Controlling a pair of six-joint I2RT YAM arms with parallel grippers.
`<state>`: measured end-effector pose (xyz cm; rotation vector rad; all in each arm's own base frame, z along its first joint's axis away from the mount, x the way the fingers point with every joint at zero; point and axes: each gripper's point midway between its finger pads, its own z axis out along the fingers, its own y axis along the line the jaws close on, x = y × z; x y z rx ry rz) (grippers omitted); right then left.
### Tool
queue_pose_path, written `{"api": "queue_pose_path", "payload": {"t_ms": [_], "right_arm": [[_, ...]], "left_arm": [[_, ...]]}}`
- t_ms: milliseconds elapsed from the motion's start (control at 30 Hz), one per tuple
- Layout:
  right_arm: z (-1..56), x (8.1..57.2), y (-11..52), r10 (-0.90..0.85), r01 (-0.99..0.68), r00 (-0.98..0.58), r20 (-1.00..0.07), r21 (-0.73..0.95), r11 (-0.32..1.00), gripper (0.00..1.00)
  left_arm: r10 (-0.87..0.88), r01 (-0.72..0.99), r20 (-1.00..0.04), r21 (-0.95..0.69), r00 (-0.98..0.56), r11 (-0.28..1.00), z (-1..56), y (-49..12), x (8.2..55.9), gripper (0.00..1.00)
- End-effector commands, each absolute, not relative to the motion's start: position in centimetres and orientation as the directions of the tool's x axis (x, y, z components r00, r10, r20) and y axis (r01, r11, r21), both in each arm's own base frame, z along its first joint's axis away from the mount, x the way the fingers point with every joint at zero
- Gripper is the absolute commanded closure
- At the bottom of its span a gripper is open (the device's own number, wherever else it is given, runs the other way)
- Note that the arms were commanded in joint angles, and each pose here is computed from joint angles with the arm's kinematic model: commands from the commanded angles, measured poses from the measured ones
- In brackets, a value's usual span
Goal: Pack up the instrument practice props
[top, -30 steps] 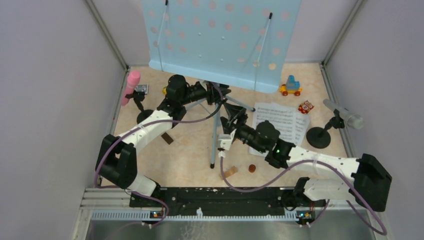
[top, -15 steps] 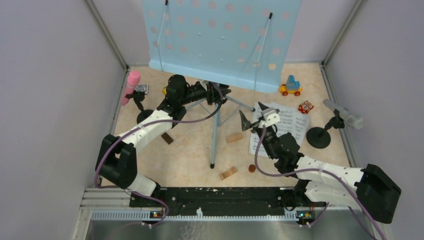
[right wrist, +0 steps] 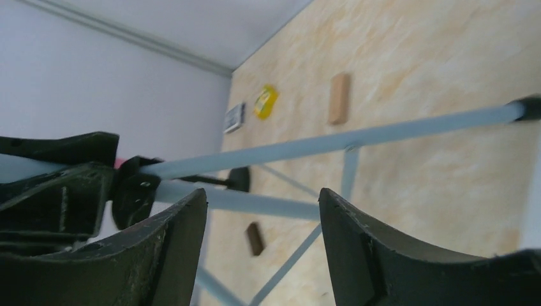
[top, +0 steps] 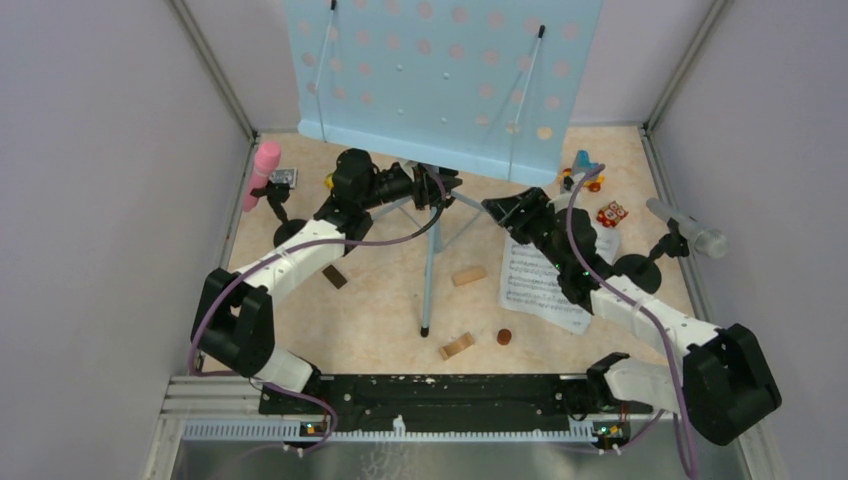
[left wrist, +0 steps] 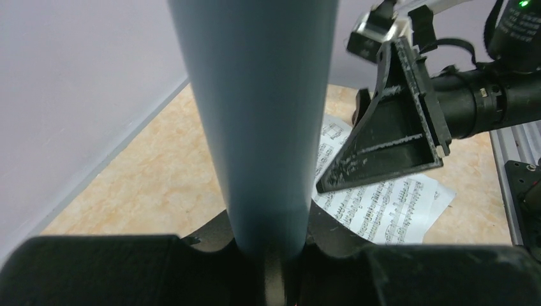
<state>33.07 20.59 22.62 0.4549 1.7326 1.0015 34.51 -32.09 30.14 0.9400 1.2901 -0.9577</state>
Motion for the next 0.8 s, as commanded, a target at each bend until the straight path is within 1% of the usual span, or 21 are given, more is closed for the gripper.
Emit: {"api": "queue_pose_path", "payload": {"t_ms": [0,67,133,200,300,367,500,700,767], "right_arm": [[28.4,30.3,26.0,0.715,-0.235,-0.645,-0.270,0.960,0.151,0.38],[29.6,29.8,26.6,0.700,-0.248,-0.680,-0.219,0.967,0.061,0.42],[30.7,29.5,26.8,0.699,-0.266,-0.692,-0.182,0.964,-0.012,0.44],[31.4,29.2,26.7,0.702,-0.281,-0.693,-0.162,0.958,-0.056,0.45],[31.4,29.2,27.2,0.695,-0.273,-0.702,-0.159,0.960,-0.056,0.49],[31.4,29.3,27.8,0.682,-0.276,-0.711,-0.172,0.960,-0.046,0.54],[30.5,29.5,29.0,0.648,-0.263,-0.741,-0.178,0.964,-0.035,0.62],[30.0,30.1,30.2,0.632,-0.255,-0.756,-0.170,0.966,-0.046,0.63],[29.9,30.4,30.5,0.629,-0.257,-0.758,-0.172,0.965,-0.045,0.66]], "left_arm": [[0.079,0.933,-0.987,-0.102,-0.137,0.346,23.5,-32.2,34.7,1.00],[0.078,0.933,-0.988,-0.100,-0.135,0.346,23.6,-32.2,34.7,1.00],[0.077,0.934,-0.988,-0.101,-0.135,0.344,23.7,-32.2,34.6,1.00],[0.077,0.934,-0.988,-0.102,-0.136,0.341,23.6,-32.2,34.5,1.00],[0.077,0.936,-0.988,-0.102,-0.135,0.337,23.7,-32.3,34.5,1.00],[0.079,0.936,-0.987,-0.105,-0.139,0.335,23.5,-32.3,34.5,1.00],[0.080,0.936,-0.987,-0.107,-0.141,0.337,23.5,-32.3,34.6,1.00],[0.080,0.935,-0.987,-0.107,-0.142,0.337,23.5,-32.3,34.6,1.00],[0.081,0.936,-0.987,-0.107,-0.142,0.337,23.5,-32.3,34.6,1.00]]}}
